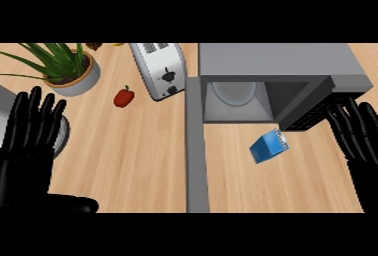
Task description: Pick up the milk, place it into the microwave and close the microwave
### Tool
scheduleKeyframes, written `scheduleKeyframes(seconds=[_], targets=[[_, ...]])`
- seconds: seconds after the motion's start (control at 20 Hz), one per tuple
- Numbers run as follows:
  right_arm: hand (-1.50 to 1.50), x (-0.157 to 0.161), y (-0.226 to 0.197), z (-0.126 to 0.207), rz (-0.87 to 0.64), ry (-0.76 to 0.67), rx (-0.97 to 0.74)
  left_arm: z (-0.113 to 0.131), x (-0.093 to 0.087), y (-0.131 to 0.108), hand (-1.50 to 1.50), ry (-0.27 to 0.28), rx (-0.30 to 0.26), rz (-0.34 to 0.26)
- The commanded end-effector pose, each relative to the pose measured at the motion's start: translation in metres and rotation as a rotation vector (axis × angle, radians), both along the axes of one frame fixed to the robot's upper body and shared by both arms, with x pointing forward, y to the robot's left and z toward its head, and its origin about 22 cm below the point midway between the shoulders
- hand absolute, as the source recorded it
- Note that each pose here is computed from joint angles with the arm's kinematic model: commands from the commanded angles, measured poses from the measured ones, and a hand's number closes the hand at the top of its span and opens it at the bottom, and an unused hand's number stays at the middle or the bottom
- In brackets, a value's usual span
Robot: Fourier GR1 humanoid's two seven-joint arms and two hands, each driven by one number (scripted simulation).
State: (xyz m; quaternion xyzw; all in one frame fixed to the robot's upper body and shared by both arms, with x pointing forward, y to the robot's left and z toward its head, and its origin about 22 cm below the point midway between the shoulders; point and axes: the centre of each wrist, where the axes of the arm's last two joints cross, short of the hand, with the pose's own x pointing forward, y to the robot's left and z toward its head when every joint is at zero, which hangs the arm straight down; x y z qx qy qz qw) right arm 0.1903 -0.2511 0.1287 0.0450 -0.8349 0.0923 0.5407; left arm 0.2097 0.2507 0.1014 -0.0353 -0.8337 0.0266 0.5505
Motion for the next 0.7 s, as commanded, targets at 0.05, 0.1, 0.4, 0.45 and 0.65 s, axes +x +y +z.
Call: scheduleKeyframes(seconds=[0.05, 0.1, 0.4, 0.45, 0.65], targets=[[-1.50, -0.004, -0.006, 0.005, 0.061, 0.067, -0.005, -0.015, -0.015, -0.003, -1.50, 0.052, -0.129, -0.017], [-1.50, -0.018, -0.005, -0.010, 0.059, 0.060, 0.007, -0.009, -0.032, 0.000, -1.50, 0.048, -0.104, -0.021], [-1.50, -0.011, 0.000, -0.032, 0.032, 0.104, 0.016, -0.040, -0.056, 0.007, -1.50, 0.068, -0.125, -0.005], [-1.50, -0.016, -0.015, -0.032, 0.026, 0.095, 0.009, -0.023, -0.066, 0.011, -1.50, 0.054, -0.116, -0.010], [-1.50, -0.023, -0.024, -0.057, 0.035, 0.152, 0.032, -0.026, -0.063, -0.007, -1.50, 0.061, -0.112, -0.021]])
